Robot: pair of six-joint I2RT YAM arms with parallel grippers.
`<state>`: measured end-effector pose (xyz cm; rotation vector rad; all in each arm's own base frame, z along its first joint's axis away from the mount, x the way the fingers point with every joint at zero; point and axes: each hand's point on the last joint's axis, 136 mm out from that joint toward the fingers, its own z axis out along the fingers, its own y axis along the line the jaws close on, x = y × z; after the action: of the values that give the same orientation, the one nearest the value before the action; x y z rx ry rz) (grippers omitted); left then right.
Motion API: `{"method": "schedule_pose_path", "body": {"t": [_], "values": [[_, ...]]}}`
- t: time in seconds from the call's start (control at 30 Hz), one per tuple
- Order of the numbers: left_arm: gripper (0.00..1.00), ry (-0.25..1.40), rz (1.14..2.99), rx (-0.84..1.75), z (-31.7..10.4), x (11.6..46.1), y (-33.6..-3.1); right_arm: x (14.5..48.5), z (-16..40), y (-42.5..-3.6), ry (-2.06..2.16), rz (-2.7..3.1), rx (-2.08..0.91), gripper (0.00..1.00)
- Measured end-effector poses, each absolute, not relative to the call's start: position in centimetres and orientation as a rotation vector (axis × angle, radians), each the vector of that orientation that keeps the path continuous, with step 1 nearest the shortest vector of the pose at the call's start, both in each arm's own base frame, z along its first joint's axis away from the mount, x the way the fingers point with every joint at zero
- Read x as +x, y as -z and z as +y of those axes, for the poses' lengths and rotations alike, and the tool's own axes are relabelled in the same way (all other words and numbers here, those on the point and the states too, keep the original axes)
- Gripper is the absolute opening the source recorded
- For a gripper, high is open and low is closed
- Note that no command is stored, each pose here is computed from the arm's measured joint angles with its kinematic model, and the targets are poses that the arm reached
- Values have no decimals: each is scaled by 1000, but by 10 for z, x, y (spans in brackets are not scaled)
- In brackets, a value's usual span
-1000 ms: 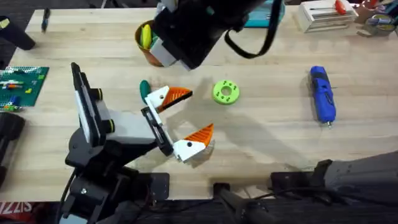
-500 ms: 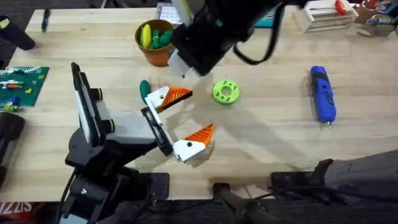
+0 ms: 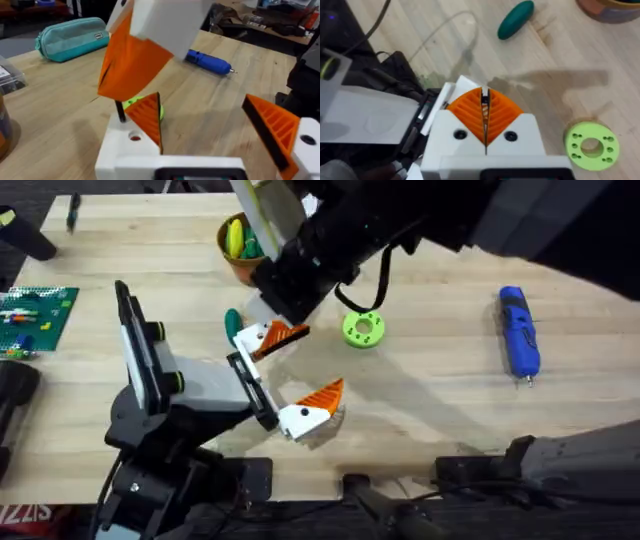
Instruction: Pick up the gripper from the table and insert it into the empty holder that is missing its gripper. Then pick up a screw, insert it into the mounting hole, and use the screwdriver to tighten it. Finally, clean up the table by picking up the vegetable and placing it into the bucket.
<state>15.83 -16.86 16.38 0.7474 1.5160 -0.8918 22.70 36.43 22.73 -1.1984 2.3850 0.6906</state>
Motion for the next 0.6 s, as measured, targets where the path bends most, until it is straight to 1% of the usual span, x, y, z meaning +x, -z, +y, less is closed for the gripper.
{"method": "schedule_pose_path", "body": {"t": [0.03,0.2,0.6], "values": [[988,892,1516,748,-169,158,-164,218,371,-229,-736,2373,-1230,7],[988,891,1515,748,-169,158,-164,203,379,-231,-784,2351,-1286,7],[988,895,1518,745,-169,158,-164,208,374,-227,-708,2332,-1313,7]]}}
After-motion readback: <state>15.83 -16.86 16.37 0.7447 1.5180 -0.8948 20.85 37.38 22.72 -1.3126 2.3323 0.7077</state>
